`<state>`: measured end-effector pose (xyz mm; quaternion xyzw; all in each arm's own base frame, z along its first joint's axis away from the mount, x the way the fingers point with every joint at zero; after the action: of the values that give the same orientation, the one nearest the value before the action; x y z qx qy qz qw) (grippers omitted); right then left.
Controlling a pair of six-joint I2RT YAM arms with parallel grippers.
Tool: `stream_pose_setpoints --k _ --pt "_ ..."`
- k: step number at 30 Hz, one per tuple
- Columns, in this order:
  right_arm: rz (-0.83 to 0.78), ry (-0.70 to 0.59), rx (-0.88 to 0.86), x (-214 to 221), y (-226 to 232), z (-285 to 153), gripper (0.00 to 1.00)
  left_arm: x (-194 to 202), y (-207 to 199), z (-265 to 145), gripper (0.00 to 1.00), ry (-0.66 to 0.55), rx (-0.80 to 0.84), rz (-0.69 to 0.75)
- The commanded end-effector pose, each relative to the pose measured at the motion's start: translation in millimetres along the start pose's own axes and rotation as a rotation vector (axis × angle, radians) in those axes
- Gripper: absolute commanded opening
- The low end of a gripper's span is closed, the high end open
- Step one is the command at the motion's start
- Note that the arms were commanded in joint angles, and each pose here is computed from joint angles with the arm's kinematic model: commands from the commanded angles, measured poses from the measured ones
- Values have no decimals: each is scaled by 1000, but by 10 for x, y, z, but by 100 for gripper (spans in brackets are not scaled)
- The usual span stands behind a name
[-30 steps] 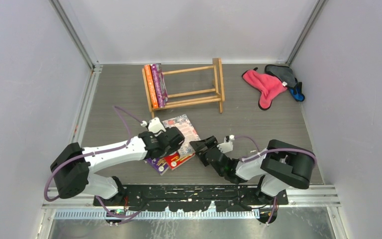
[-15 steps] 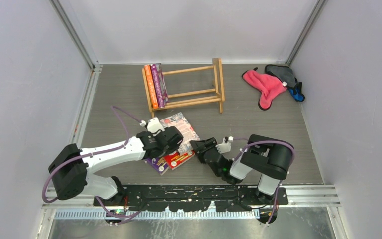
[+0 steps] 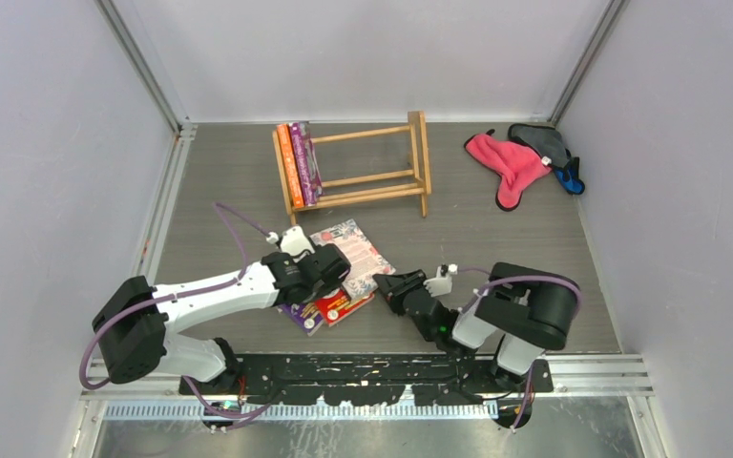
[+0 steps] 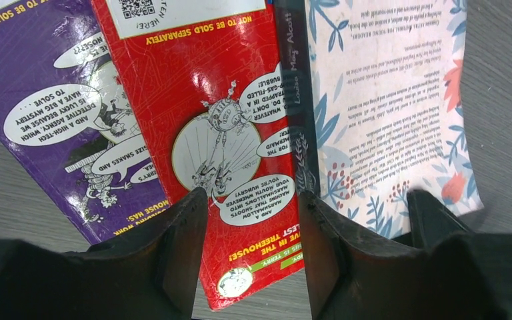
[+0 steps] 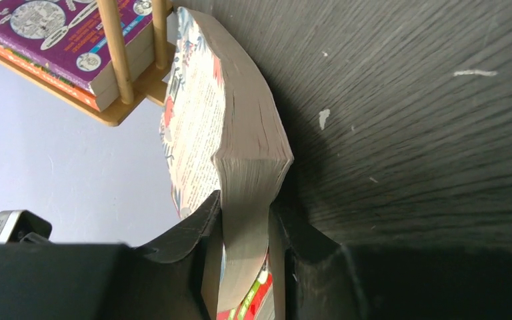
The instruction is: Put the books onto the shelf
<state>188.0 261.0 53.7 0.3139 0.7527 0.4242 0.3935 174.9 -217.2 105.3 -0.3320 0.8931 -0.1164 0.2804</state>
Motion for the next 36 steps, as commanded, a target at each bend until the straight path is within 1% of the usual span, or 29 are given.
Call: stream_pose_setpoints --k 1,3,11,15,21,28,32,36 --pt "-91 33 44 -31 -52 -131 3 -114 -86 -66 54 -47 24 -58" --pt "-84 32 36 -80 43 -181 1 -118 -150 -59 54 -51 51 -91" --pt "-30 46 21 -308 259 -348 1 -141 -319 -19 56 -71 121 -284" --pt "-16 65 12 -329 310 -387 1 -103 -444 13 57 -48 172 -376" --pt "17 79 2 -368 354 -414 1 -45 -532 21 57 -3 187 -395" --pt "56 114 -27 -436 462 -443 1 72 -425 100 57 61 163 -405" --pt "79 145 -45 -448 543 -475 1 121 -391 162 57 73 156 -424" --pt "122 189 -63 -431 608 -513 1 123 -462 201 57 69 182 -449"
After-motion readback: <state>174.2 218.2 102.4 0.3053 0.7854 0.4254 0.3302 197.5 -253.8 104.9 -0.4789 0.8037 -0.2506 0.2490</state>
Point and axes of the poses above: each gripper's point midway between its finger pads, its own z axis out along the fingers, its own y axis along the line the jaws close on, x = y × z, the point moved 4 cm from there along -z, back along the fingers, and after that the axes turned 12 degrees about -z, right-handed, at the moved point
